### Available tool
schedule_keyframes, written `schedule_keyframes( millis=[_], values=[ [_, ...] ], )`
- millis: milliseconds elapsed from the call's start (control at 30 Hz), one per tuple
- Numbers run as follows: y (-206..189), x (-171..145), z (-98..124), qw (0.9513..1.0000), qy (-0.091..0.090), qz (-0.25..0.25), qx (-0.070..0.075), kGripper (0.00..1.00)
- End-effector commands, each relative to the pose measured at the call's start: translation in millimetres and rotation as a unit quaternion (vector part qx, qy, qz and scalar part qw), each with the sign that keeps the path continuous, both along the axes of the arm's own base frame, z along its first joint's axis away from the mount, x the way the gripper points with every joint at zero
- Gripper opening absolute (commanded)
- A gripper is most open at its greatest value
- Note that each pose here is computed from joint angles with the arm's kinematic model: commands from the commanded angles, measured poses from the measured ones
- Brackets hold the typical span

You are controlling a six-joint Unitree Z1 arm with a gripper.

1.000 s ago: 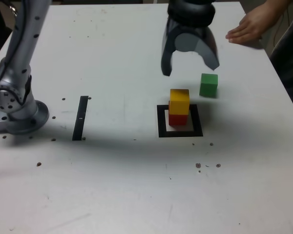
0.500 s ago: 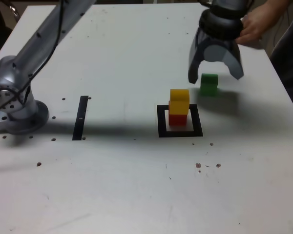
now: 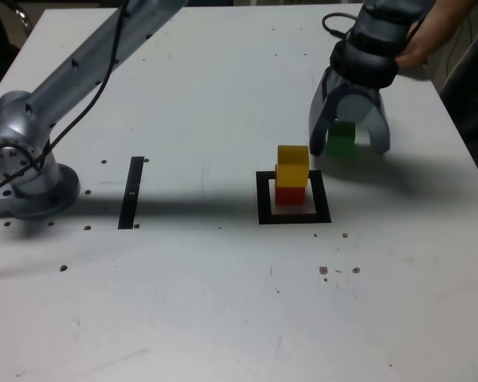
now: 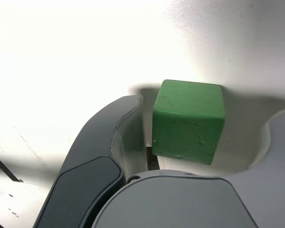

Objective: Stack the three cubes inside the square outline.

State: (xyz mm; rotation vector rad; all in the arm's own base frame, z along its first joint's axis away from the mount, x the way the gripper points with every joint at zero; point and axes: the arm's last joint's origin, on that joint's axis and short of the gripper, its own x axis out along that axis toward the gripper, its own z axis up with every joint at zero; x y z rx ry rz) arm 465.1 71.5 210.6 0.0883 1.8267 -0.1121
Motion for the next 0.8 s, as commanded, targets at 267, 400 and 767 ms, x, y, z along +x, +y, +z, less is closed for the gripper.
schedule_keyframes(
  millis=[267,400,767],
  values=[
    [2.2,-0.2,-0.3,1.0000,0.003,0.002,0.006,0.21],
    [2.2,-0.5,0.2,1.0000,0.003,0.002,0.005,0.21],
    [0.9,-1.7,5.6,1.0000,-0.002,0.000,0.007,0.21]
  ],
)
